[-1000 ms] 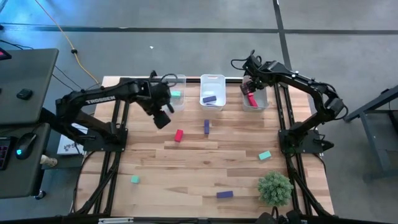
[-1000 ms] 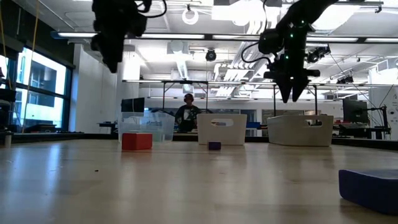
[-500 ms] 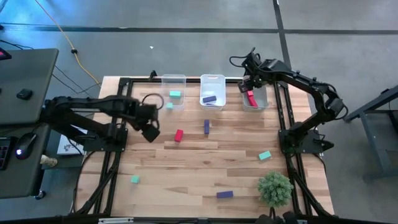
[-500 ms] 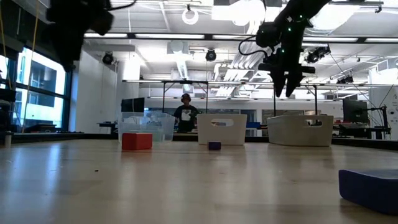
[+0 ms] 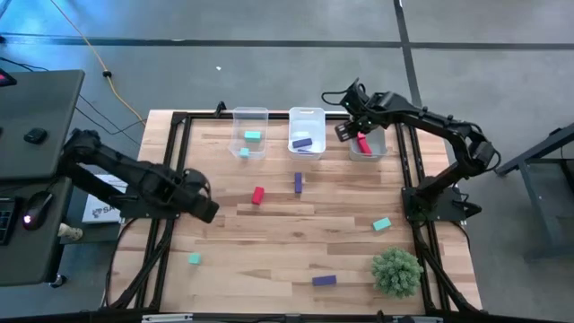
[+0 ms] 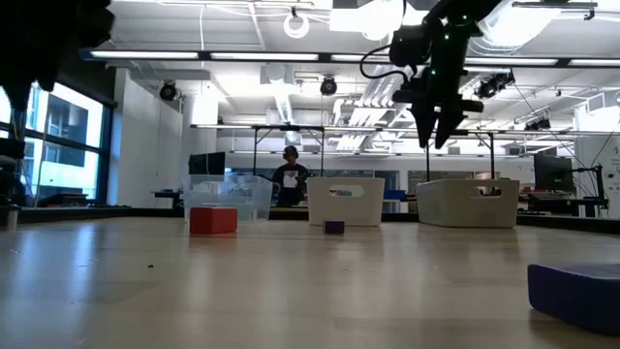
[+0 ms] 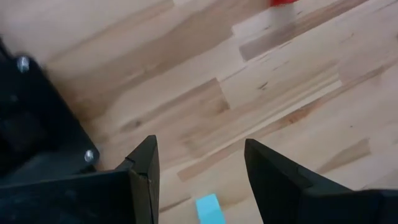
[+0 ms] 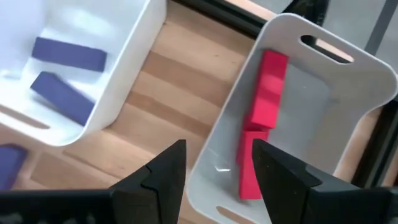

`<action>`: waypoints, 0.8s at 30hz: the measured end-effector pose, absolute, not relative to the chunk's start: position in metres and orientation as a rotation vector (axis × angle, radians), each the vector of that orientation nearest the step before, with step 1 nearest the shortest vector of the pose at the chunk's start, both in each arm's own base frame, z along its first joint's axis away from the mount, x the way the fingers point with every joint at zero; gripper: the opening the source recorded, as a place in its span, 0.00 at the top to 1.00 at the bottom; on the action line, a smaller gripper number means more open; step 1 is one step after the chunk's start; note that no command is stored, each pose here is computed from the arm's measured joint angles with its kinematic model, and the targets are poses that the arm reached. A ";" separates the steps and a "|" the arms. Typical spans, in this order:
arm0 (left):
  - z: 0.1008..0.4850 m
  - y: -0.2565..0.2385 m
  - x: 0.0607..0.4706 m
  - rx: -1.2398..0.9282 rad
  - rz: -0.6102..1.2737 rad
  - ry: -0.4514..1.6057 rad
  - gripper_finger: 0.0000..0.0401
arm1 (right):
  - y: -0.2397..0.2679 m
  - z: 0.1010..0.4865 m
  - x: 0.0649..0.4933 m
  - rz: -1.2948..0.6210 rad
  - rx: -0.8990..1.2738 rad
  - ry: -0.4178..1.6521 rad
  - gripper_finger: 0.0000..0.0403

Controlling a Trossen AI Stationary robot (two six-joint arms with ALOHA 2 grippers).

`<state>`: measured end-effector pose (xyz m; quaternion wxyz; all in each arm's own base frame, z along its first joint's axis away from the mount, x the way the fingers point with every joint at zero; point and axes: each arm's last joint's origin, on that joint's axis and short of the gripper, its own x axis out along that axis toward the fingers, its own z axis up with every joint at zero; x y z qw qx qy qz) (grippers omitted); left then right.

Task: Sort & place blocks by color
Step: Put the blue block into the transparent bin

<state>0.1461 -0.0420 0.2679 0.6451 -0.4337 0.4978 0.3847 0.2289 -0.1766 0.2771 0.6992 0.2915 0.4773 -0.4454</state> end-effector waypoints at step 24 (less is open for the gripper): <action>0.219 -0.137 0.125 -1.150 0.998 1.069 0.62 | -0.135 0.277 0.255 -0.871 0.593 1.089 0.57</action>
